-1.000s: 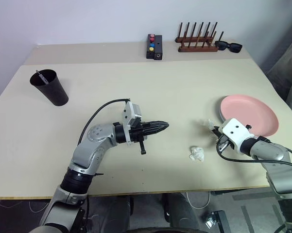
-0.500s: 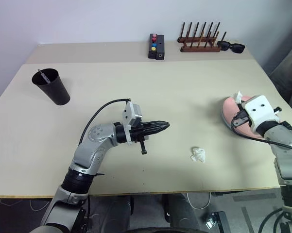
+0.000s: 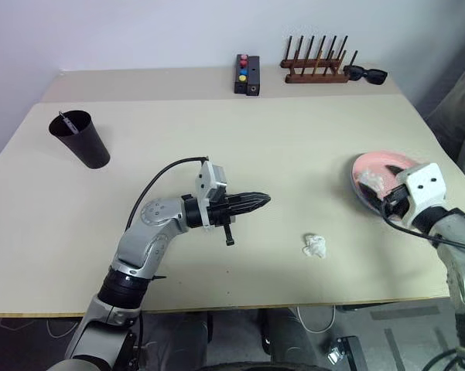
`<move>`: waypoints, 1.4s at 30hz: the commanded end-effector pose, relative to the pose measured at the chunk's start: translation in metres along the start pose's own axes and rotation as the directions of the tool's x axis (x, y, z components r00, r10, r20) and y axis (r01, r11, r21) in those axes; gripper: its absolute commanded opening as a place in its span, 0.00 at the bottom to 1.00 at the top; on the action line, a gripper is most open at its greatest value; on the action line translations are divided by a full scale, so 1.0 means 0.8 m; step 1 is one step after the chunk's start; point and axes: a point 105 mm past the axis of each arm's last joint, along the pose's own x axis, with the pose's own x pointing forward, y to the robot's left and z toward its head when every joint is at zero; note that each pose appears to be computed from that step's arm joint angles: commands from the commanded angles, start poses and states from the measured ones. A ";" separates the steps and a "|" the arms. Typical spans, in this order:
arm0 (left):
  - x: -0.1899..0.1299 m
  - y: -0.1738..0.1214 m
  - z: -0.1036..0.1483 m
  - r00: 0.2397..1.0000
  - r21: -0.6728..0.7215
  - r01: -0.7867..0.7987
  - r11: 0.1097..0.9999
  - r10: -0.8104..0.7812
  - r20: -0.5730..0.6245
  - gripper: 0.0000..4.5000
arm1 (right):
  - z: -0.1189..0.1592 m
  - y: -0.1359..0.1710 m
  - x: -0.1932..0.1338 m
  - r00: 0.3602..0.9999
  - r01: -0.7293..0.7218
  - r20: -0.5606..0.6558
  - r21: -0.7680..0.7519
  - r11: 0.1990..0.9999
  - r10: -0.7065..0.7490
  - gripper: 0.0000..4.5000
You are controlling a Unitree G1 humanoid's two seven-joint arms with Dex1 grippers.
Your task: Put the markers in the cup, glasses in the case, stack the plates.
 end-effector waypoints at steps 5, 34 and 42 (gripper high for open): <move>0.004 -0.008 0.016 0.999 0.035 0.029 0.999 -0.030 0.027 0.00 | -0.012 0.095 -0.015 0.938 -0.334 -0.056 0.126 0.934 0.343 0.75; -0.005 -0.003 -0.007 1.000 0.059 0.017 0.998 -0.016 -0.027 0.00 | -0.011 -0.071 0.013 0.940 0.325 -0.060 -0.135 0.936 -0.335 0.01; -0.007 -0.002 -0.007 1.000 0.065 -0.005 0.998 0.006 -0.027 0.00 | -0.037 -0.090 0.008 0.904 0.385 -0.131 -0.163 0.908 -0.406 0.44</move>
